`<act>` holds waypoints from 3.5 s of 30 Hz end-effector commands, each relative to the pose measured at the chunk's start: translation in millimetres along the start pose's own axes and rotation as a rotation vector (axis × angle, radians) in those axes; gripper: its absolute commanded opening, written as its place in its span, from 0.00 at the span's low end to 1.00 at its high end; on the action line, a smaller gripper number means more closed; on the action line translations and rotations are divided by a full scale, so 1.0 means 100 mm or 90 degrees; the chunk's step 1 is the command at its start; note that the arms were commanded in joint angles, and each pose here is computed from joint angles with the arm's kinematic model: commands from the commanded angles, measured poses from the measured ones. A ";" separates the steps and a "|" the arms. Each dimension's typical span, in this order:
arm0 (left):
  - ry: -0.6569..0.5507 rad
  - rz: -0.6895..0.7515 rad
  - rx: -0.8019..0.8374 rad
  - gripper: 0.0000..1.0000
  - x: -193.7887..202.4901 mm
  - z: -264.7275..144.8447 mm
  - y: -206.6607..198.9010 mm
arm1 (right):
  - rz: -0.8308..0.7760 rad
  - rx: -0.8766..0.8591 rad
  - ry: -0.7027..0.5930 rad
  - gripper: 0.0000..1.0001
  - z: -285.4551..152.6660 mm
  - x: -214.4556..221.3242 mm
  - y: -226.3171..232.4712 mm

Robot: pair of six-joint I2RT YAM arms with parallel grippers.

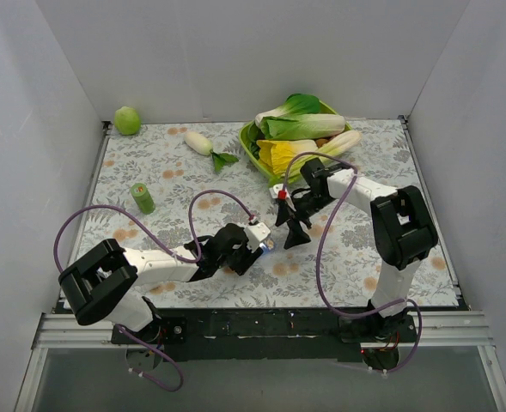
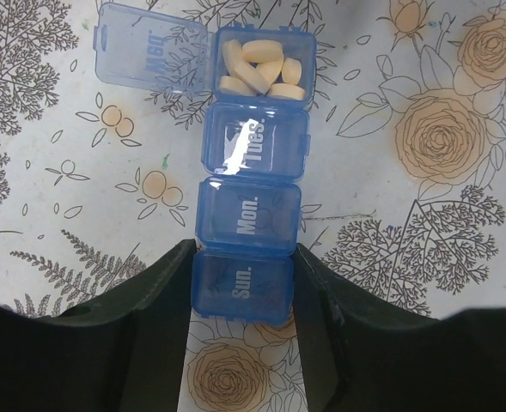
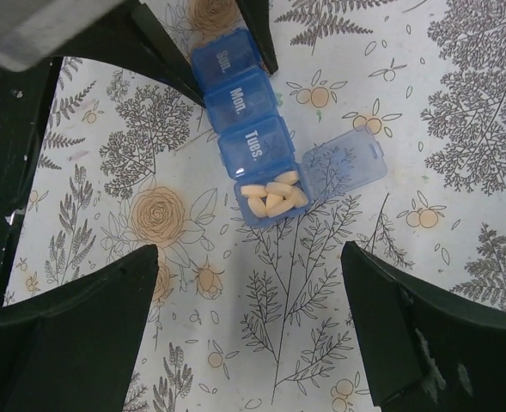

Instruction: Sort the pills into containers

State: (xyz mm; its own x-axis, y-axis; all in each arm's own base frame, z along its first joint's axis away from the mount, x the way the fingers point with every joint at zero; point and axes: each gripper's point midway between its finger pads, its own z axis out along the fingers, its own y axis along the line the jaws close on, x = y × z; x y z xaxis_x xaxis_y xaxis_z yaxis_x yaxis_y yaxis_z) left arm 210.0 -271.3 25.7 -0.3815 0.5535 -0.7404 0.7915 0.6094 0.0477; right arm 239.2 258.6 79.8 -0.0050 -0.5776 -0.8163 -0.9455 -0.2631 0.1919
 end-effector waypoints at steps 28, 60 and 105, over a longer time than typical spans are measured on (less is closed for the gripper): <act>0.002 0.035 0.059 0.06 0.04 -0.03 -0.15 | 0.139 -0.104 -0.089 0.82 0.46 -0.25 -0.16; 0.037 0.011 0.049 0.00 0.10 0.03 -0.08 | 0.210 -0.058 0.020 0.51 0.39 0.17 0.16; -0.004 -0.017 0.003 0.50 -0.17 -0.04 0.04 | 0.197 0.010 0.053 0.01 -0.05 0.04 0.22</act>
State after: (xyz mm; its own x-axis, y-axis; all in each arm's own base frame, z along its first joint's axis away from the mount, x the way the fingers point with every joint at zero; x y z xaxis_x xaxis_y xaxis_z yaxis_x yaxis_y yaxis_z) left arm 208.2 -276.9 25.0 -0.3855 0.5632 -0.7309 0.8186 0.5742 0.0106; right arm 209.3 255.1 44.5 -0.3986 -0.7069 -0.5843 -0.8339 0.0141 0.5518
